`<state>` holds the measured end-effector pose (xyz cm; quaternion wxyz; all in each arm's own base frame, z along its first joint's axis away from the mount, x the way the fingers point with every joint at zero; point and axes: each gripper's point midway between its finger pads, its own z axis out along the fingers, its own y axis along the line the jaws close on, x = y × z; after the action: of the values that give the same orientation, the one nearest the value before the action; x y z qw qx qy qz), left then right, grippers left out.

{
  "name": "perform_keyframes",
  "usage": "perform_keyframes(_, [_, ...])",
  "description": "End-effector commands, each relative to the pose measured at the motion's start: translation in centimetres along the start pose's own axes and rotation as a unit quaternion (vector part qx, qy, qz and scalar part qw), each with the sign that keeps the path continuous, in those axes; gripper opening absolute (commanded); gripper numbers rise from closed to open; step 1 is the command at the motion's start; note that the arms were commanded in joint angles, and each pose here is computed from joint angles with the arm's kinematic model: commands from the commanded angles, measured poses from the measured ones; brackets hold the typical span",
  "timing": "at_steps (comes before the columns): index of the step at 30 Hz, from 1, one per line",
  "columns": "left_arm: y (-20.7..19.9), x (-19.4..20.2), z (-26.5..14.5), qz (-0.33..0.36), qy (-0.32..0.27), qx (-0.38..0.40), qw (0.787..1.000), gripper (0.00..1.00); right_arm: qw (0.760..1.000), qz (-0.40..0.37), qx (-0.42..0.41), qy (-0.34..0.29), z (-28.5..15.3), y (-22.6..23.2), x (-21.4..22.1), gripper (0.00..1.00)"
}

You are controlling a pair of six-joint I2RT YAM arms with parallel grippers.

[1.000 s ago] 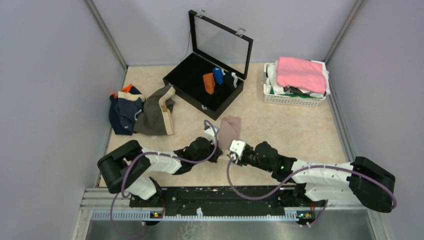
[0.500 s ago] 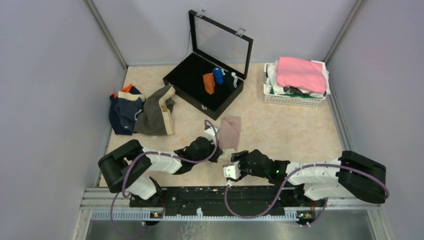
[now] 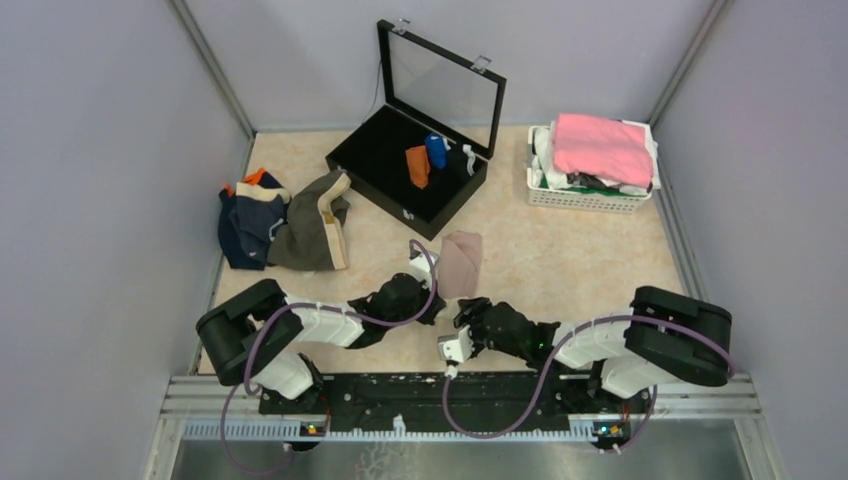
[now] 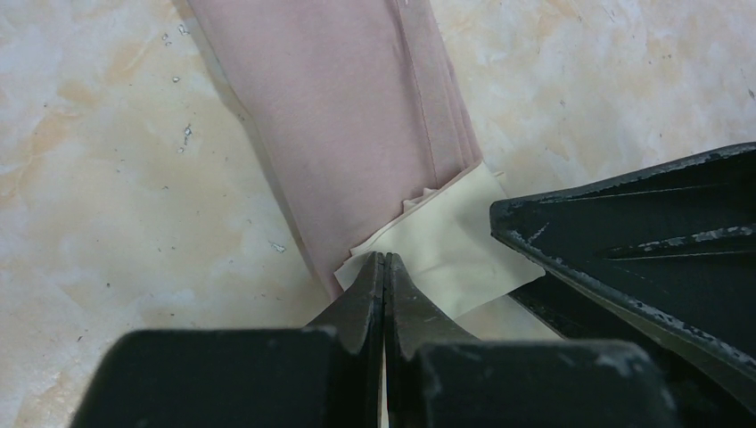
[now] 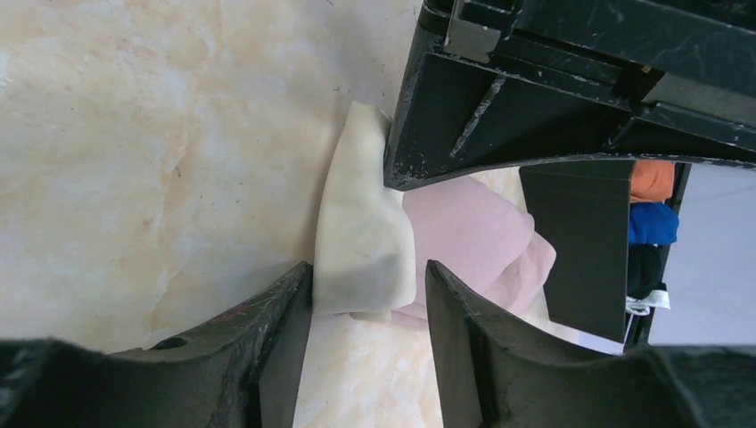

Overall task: Roll the underwear
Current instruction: Roll the underwear to the center of the board.

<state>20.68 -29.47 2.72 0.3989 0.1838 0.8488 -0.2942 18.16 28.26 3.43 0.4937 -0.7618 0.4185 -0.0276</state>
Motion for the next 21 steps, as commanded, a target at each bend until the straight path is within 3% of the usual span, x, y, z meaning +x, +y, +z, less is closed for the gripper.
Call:
perform_keyframes(1, [1.3, 2.7, -0.2, 0.013, 0.048, -0.019, 0.999, 0.0, 0.999, -0.016, -0.035, 0.024, 0.3, 1.9, 1.0, 0.47])
perform_keyframes(11, [1.4, 2.6, -0.4, 0.011, 0.044, -0.02, 0.999, 0.0, 0.998, 0.023, -0.046, 0.046, 0.7, 3.0, 2.2, 0.0])
perform_keyframes(17, [1.8, 2.4, -1.6, -0.002, 0.035, -0.03, 0.999, 0.0, 0.999, 0.03, -0.038, 0.019, 0.7, 2.2, 1.1, 0.0])
perform_keyframes(21, [1.9, 2.0, -3.2, -0.017, 0.027, -0.033, 0.999, 0.0, 0.998, 0.034, -0.047, -0.033, 1.1, 2.1, -1.1, 0.0])
